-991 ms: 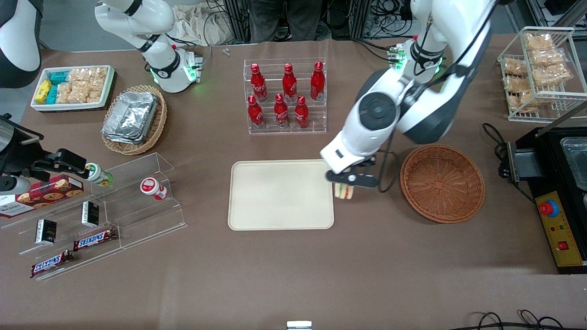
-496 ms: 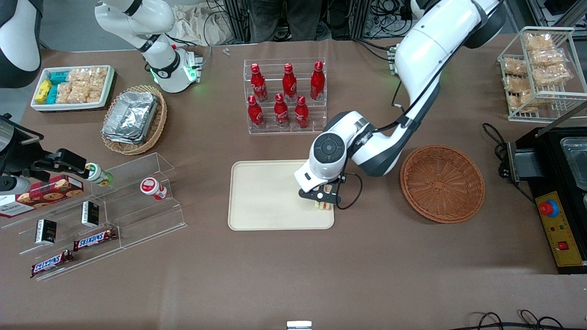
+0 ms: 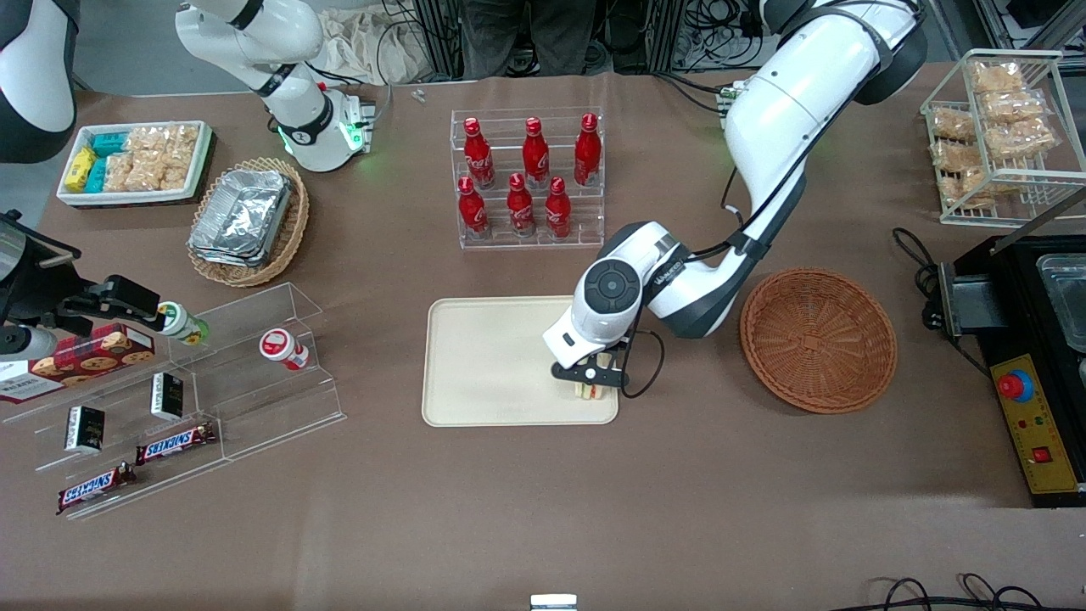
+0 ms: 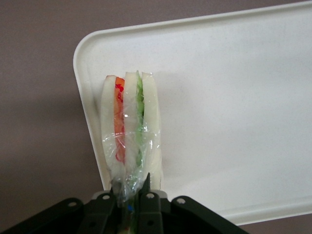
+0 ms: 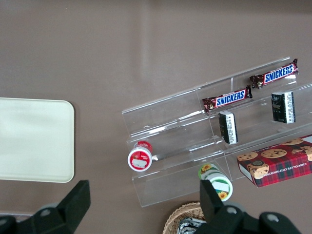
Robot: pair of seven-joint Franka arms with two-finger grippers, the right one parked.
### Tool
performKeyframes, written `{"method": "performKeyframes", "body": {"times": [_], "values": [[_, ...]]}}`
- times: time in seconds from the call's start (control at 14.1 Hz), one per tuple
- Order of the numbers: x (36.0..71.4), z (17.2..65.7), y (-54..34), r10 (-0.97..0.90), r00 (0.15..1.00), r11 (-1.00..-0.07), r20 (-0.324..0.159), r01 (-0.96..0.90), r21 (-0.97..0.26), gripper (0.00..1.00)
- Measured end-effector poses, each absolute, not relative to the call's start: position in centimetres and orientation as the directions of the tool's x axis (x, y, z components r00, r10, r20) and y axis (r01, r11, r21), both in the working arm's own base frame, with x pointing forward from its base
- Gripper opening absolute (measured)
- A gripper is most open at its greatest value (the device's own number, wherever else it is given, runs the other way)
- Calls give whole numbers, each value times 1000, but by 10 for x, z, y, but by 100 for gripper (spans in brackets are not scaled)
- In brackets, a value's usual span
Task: Place sandwich from basket to tray
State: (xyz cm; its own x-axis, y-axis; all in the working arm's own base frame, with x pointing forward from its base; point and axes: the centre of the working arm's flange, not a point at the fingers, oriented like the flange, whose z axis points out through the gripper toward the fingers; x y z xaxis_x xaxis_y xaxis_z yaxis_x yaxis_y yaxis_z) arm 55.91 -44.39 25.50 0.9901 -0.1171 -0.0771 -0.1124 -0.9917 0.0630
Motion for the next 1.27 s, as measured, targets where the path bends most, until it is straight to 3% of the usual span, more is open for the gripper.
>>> {"method": "performKeyframes", "body": {"times": [0.35,0.57,0.92,1.27], "values": [[565,263,-444,-43,998,-998,-52,-40,52,68],[572,296,-436,-26,999,-999,-41,-25,30,97],[566,406,-387,2,998,-993,-56,-4,-114,100],[602,489,-251,-130,987,-982,-90,-140,-125,100]]}}
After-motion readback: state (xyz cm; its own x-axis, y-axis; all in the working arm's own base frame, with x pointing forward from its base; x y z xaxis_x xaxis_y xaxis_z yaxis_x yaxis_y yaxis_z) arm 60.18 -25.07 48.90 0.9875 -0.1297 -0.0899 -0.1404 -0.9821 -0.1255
